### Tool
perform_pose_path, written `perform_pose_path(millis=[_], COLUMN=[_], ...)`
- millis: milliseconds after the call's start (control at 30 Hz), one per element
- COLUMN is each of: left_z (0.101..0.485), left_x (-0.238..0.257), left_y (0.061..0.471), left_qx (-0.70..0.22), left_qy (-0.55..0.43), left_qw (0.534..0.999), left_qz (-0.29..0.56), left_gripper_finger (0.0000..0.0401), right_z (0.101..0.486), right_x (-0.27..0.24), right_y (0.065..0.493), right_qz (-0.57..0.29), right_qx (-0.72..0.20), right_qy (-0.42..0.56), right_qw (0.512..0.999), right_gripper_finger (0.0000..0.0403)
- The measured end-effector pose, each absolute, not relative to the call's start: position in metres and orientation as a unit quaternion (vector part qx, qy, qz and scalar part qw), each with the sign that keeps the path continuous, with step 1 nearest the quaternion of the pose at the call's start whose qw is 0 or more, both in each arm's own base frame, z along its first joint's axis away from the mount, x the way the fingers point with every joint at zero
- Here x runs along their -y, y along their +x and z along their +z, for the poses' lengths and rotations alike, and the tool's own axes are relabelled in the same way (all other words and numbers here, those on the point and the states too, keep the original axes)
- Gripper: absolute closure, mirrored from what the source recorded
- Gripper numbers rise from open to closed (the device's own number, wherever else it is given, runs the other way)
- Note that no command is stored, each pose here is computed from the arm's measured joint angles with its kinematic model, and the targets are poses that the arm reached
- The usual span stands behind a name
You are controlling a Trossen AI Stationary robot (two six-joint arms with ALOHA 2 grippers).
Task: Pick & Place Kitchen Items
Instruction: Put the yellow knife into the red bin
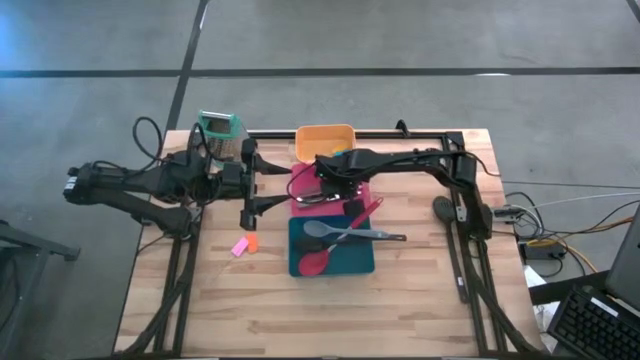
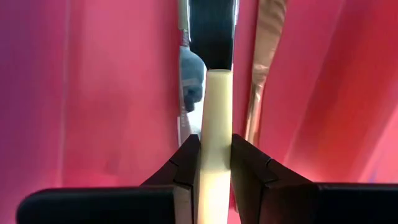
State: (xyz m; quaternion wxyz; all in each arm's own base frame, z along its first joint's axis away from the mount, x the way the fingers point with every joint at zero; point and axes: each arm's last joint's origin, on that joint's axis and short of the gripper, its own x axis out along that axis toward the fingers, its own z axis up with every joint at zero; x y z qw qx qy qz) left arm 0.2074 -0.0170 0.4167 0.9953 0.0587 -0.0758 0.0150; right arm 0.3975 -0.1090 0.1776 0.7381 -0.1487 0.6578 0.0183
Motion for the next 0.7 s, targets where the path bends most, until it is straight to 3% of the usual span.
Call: perform_pose_path(millis=[333,700], left_z=[0.417,0.417], left_x=[0.017,0.017], left_y=[0.207,0.206], left_qx=[0.075,0.075], left_qy=[0.06,0.06], left_qw=[0.995,0.995], left_qz=[0.015,0.015], left_gripper_finger=[0.0144,0.0144], right_z=[0.179,0.147], right_x=[0.132,0.136], right_y=[0.408,0.415], right_qz=[0.018,0.041], right_qx=[-0.67,-0.71], right_qy=[-0.144,-0.135], right_qw=[0.728,0.69], right_gripper_finger=[0.0351,0.0348])
